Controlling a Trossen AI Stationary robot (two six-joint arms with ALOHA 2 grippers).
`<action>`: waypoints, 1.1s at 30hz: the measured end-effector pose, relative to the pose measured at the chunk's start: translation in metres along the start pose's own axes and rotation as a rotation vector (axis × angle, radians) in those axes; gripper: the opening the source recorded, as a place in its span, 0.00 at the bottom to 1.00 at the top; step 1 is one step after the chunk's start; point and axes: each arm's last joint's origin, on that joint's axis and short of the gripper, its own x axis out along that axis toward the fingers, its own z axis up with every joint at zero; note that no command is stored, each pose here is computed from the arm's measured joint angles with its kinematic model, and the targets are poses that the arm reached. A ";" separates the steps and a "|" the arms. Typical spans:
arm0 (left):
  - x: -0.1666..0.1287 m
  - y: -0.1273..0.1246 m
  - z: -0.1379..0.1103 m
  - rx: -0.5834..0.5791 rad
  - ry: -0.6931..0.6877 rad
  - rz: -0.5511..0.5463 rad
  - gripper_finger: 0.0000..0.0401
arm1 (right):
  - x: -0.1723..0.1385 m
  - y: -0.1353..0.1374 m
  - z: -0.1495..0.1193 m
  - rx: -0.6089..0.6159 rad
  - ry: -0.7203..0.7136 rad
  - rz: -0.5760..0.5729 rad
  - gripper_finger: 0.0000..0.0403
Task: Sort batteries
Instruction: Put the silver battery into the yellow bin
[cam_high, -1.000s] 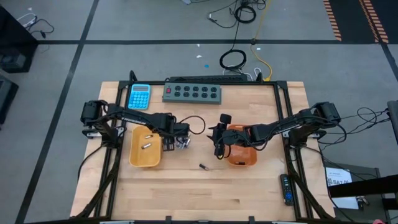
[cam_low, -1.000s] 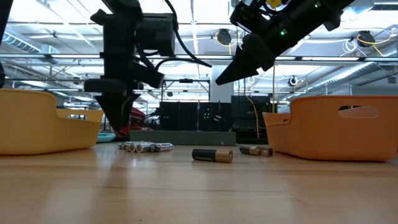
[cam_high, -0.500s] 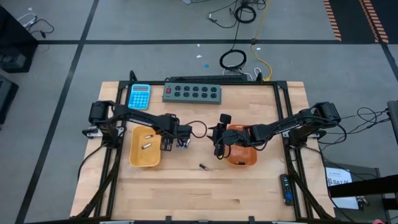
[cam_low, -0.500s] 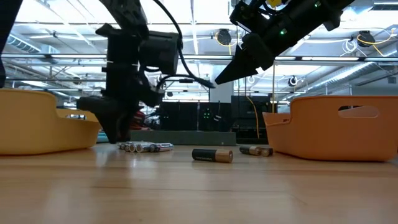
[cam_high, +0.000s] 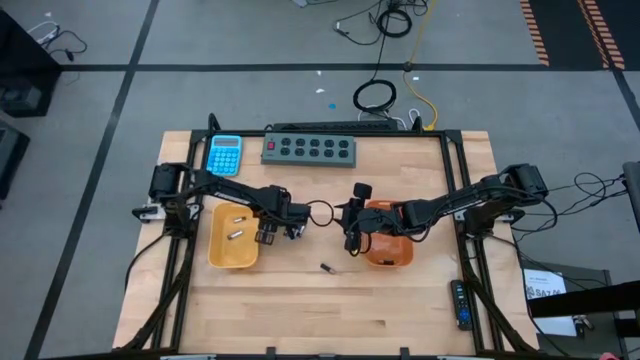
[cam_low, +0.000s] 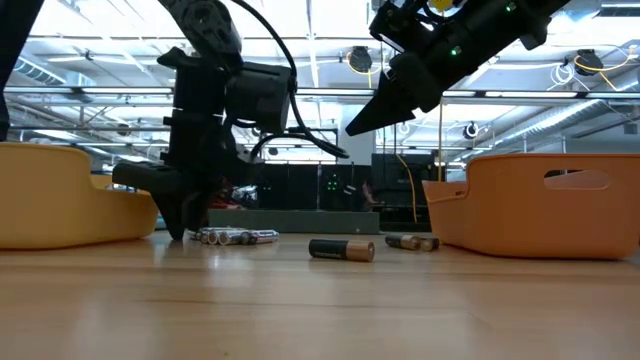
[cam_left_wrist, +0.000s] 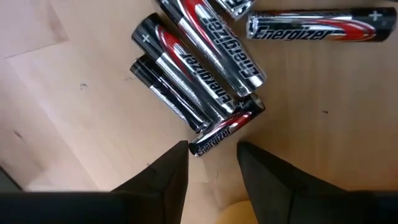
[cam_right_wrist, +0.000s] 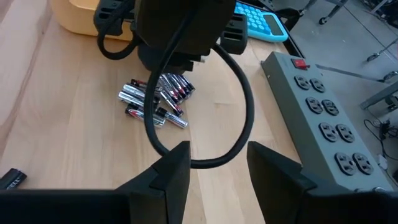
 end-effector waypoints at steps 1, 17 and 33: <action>0.000 0.000 0.000 0.000 -0.002 -0.006 0.39 | 0.000 0.000 0.000 0.000 -0.001 0.007 0.37; -0.013 -0.008 0.010 -0.048 -0.064 -0.165 0.38 | 0.000 0.000 0.000 0.003 0.000 0.008 0.37; -0.009 -0.029 0.022 -0.050 -0.102 -0.152 0.20 | 0.000 0.000 0.000 0.003 -0.001 0.008 0.37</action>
